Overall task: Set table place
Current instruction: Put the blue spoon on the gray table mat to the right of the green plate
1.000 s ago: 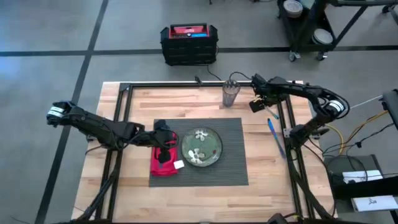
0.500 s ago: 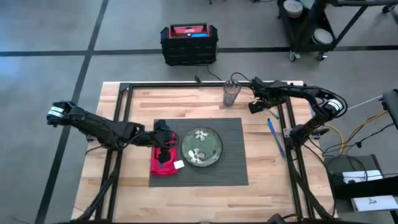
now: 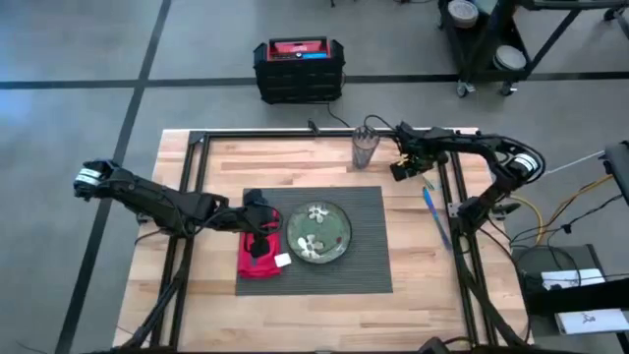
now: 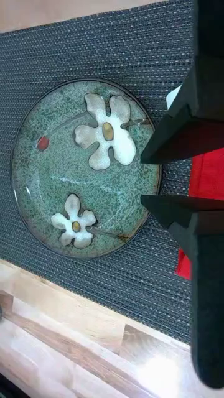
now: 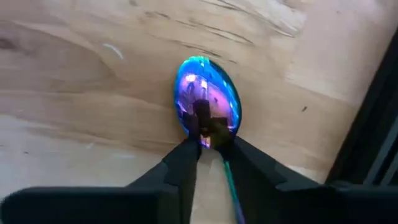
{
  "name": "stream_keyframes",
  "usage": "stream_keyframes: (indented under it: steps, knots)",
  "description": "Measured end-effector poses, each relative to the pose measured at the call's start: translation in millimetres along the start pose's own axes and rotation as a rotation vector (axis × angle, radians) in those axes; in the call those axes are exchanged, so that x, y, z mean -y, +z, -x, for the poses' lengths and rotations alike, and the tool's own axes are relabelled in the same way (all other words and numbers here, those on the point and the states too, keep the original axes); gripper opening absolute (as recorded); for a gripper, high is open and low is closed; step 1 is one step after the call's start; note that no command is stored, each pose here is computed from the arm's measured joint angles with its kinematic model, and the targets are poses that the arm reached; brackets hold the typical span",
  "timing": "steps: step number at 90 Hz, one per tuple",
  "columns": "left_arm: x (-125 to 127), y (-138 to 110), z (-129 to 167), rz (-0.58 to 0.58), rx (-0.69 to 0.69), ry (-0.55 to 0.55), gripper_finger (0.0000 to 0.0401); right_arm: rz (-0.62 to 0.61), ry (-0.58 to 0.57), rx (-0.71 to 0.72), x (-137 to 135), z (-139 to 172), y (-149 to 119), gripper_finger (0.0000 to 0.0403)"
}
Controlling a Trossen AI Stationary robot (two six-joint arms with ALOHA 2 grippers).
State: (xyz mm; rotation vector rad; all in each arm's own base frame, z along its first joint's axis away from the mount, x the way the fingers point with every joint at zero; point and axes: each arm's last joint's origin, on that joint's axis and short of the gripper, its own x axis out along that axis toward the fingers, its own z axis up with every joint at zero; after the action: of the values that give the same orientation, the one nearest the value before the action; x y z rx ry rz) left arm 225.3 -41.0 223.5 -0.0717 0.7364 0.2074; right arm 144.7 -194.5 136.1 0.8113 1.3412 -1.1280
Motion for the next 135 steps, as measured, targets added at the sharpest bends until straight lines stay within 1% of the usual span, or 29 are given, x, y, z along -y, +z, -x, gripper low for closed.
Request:
stream_keyframes:
  steps: [16, 31, 42, 47, 55, 63, 69, 80, 93, 102, 112, 125, 135]
  knots:
    - [0, 0, 0, 0.0, 0.0, 0.0, 0.0077, 0.031, 0.017, -0.007, -1, 0, 0, 0.0008]
    - [0, 0, 0, 0.0, 0.0, 0.0, 0.0077, 0.045, 0.019, -0.003, 0, 1, -1, 0.0003]
    - [0, 0, 0, 0.0, 0.0, 0.0, 0.0077, 0.043, 0.021, 0.003, 2, 8, -2, 0.0001]
    - [0, 0, 0, 0.0, 0.0, 0.0, 0.0077, 0.043, 0.021, 0.001, 4, 15, -4, 0.0]
    - [0, 0, 0, 0.0, 0.0, 0.0, 0.0077, 0.036, 0.033, 0.038, 6, 31, -2, 0.0]
    - [0, 0, 0, 0.0, 0.001, 0.0, 0.0077, 0.04, 0.037, 0.04, 10, 44, -7, 0.0001]
    - [0, 0, 0, 0.0, 0.0, 0.0, 0.0077, 0.034, 0.05, 0.075, 11, 56, -8, 0.0001]
    - [0, 0, 0, 0.0, 0.001, 0.0, 0.0077, 0.034, 0.059, 0.081, 18, 75, -21, 0.0001]
    - [0, 0, 0, 0.0, 0.001, 0.0, 0.0077, 0.025, 0.196, 0.167, 18, 100, -34, 0.0001]
    - [0, 0, 0, 0.0, 0.001, 0.0, 0.0077, 0.033, 0.344, 0.172, 14, 111, -45, 0.0]
    - [0, 0, 0, 0.0, 0.002, 0.0, 0.0077, 0.048, 0.479, 0.169, 5, 122, -56, 0.0]
    - [0, 1, 0, 0.003, 0.011, -0.003, 0.0077, 0.073, 0.582, 0.16, -13, 131, -71, 0.0]
    - [0, 2, 0, 0.008, 0.017, -0.005, 0.0077, 0.09, 0.634, 0.135, -33, 125, -87, 0.0]
